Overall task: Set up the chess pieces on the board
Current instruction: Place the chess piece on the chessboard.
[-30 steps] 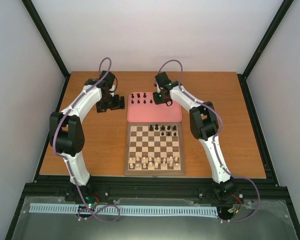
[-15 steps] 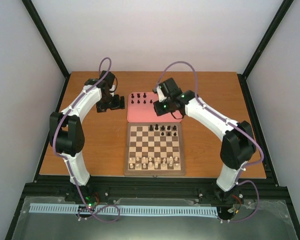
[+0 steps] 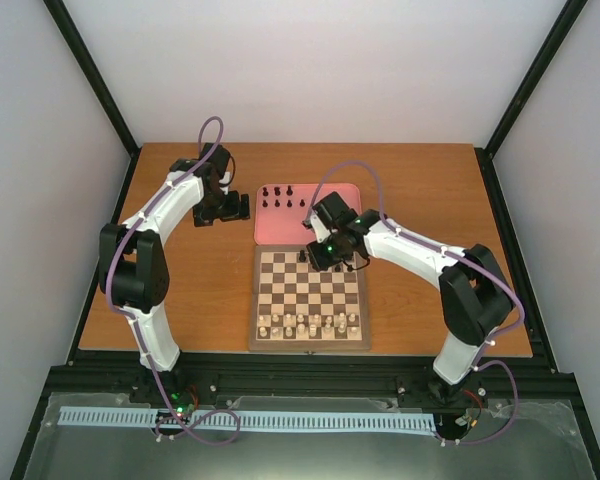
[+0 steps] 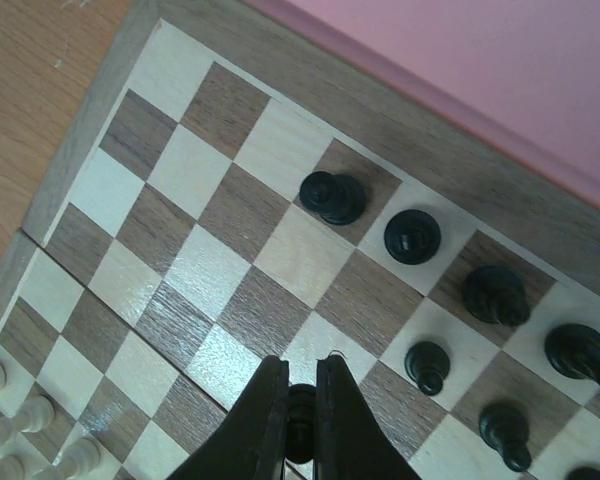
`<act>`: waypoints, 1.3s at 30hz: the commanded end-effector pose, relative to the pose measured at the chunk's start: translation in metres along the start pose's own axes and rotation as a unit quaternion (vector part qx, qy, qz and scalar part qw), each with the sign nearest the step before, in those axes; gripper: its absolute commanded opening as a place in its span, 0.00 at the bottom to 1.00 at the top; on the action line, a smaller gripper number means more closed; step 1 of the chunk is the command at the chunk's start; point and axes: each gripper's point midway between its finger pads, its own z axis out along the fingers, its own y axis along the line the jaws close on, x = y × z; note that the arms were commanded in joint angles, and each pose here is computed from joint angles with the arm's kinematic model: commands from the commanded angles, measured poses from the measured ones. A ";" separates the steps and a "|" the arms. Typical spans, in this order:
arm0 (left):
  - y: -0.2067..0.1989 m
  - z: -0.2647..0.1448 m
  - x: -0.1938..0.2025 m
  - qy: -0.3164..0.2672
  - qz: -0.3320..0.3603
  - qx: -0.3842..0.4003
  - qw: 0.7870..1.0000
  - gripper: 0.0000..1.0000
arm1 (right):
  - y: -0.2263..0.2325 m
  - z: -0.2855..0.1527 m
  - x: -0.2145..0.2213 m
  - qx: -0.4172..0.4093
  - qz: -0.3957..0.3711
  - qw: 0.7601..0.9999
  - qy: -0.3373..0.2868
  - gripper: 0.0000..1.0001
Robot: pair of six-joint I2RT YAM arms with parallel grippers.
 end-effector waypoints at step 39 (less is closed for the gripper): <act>0.003 0.008 0.000 0.004 0.004 -0.008 1.000 1.00 | -0.017 0.045 -0.006 0.026 -0.008 1.000 -0.013 0.06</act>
